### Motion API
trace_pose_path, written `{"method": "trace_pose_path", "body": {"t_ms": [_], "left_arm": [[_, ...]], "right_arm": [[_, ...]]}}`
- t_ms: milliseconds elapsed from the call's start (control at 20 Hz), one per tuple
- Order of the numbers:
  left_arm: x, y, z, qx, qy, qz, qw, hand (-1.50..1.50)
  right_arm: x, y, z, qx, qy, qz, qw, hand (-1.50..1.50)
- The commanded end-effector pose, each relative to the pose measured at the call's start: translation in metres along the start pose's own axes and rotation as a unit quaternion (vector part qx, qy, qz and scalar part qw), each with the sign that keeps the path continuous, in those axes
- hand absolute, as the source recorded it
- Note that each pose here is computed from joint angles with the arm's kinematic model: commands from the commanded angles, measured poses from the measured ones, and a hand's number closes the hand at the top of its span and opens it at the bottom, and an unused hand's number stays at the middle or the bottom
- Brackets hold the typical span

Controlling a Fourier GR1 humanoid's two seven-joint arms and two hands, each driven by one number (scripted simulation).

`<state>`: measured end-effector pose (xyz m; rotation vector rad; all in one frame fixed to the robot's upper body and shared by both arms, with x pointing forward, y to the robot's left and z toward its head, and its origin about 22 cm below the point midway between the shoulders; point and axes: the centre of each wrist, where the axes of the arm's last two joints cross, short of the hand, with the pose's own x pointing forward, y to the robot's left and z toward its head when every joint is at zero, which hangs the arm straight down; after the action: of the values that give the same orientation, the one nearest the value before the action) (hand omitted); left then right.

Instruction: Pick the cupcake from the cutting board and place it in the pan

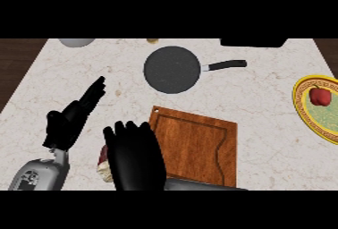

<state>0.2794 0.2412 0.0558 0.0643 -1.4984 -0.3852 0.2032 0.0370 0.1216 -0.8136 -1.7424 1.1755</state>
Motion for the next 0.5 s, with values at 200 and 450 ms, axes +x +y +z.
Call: {"method": "trace_pose_path", "body": {"t_ms": [200,450], "left_arm": [[0.005,-0.011,0.002,0.008,-0.011,-0.002,0.9999,0.0],[-0.008,-0.005,0.006,-0.008,-0.005,0.006,0.9999,0.0]], "right_arm": [[0.005,0.002,-0.022,-0.075,0.053,-0.069,0.993,1.5],[-0.037,0.025,-0.06,-0.111,0.076,-0.127,0.983,1.5]]}}
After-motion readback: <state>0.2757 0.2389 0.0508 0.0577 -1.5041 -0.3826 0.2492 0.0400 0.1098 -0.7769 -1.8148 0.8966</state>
